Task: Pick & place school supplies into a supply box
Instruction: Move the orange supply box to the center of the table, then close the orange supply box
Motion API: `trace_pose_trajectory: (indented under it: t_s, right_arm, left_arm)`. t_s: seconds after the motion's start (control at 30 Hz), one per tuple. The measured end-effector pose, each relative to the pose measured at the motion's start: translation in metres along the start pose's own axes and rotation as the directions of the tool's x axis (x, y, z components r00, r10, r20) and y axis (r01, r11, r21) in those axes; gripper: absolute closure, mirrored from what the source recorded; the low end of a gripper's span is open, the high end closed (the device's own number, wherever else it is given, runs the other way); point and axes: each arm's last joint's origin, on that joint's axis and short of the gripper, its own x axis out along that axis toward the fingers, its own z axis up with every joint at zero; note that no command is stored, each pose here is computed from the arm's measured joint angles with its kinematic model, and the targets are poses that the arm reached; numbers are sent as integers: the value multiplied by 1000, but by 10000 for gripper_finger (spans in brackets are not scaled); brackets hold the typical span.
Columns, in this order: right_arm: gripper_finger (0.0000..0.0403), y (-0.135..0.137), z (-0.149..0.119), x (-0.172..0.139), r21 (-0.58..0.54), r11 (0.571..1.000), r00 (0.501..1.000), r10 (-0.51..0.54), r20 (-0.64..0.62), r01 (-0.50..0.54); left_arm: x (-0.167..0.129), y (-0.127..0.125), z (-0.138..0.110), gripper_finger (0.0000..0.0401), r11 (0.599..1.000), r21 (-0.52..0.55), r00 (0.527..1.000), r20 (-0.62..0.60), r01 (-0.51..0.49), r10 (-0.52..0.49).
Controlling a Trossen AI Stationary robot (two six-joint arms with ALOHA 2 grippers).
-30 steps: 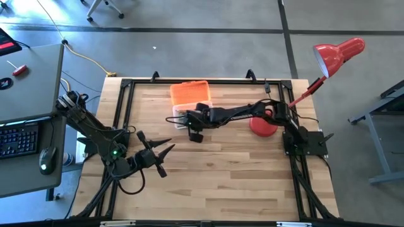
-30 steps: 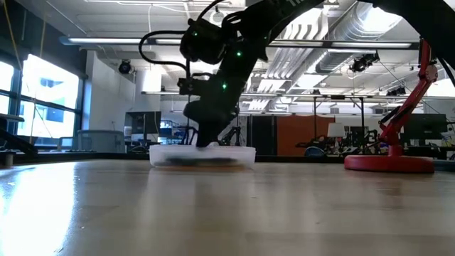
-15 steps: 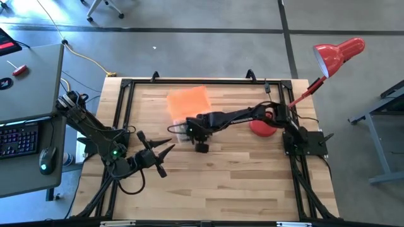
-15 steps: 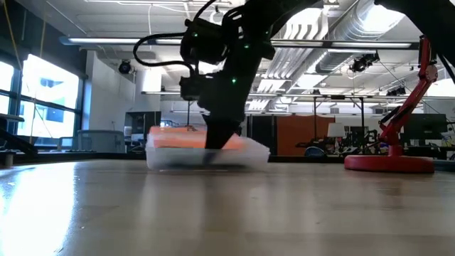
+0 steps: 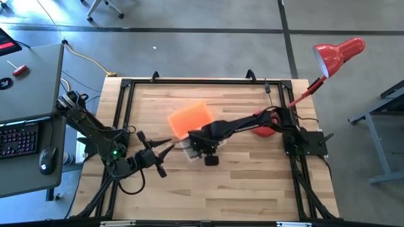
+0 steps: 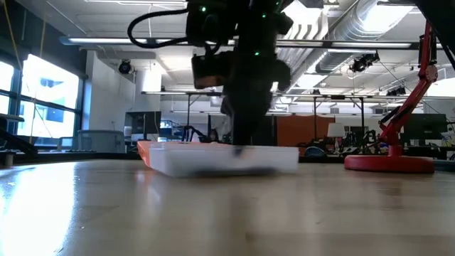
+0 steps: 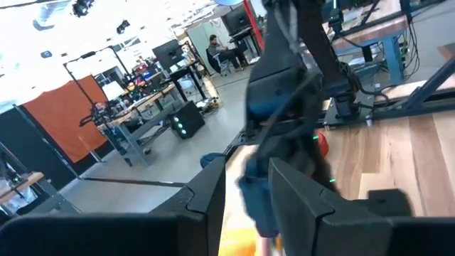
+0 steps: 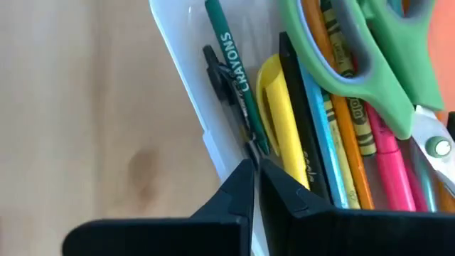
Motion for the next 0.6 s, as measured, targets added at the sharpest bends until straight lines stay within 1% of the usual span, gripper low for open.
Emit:
trace_pose_trajectory:
  t_s: [0.07, 0.1, 0.17, 0.2, 0.27, 0.33, 0.4, 0.47, 0.5, 0.57, 0.6]
  right_arm:
    - [402, 10, -3, 0, -20, 1000, 999, 6, -33, -7]
    - [401, 15, -4, 0, -31, 1000, 999, -2, -41, 1]
    - [402, 23, -5, 1, -45, 998, 998, -35, -46, 33]
    - [402, 27, -5, 1, -43, 997, 997, -58, -44, 57]
    - [402, 34, -6, 0, -32, 995, 994, -98, -39, 97]
    - [401, 41, -8, -6, -11, 993, 993, -114, -37, 114]
    - [402, 49, -10, -14, 6, 994, 993, -109, -37, 109]
    - [402, 60, -13, -24, 8, 994, 994, -105, -36, 106]
    - [402, 65, -15, -31, 6, 993, 992, -120, -30, 121]
    - [402, 74, -18, -43, -4, 981, 981, -193, -3, 193]
    - [402, 80, -20, -49, -5, 970, 970, -241, 16, 241]
  left_arm:
    - [0, 0, 0, 261, 999, -41, 1000, -2, -5, 5]
    - [0, 1, 0, 261, 996, -83, 1000, -6, -19, 18]
    - [0, 2, -1, 261, 979, -189, 997, -22, -73, 70]
    - [0, 3, -1, 261, 969, -225, 995, -31, -102, 98]
    - [0, 3, -4, 261, 967, -224, 992, -41, -125, 119]
    - [0, 1, -9, 261, 975, -194, 994, -43, -110, 103]
    - [0, -1, -16, 261, 976, -202, 996, -49, -83, 75]
    - [0, -1, -21, 261, 957, -272, 995, -57, -100, 87]
    - [1, 0, -23, 261, 939, -321, 992, -62, -127, 113]
    - [6, 2, -26, 261, 911, -384, 988, -73, -152, 134]
    - [8, 2, -29, 261, 905, -403, 990, -82, -138, 114]
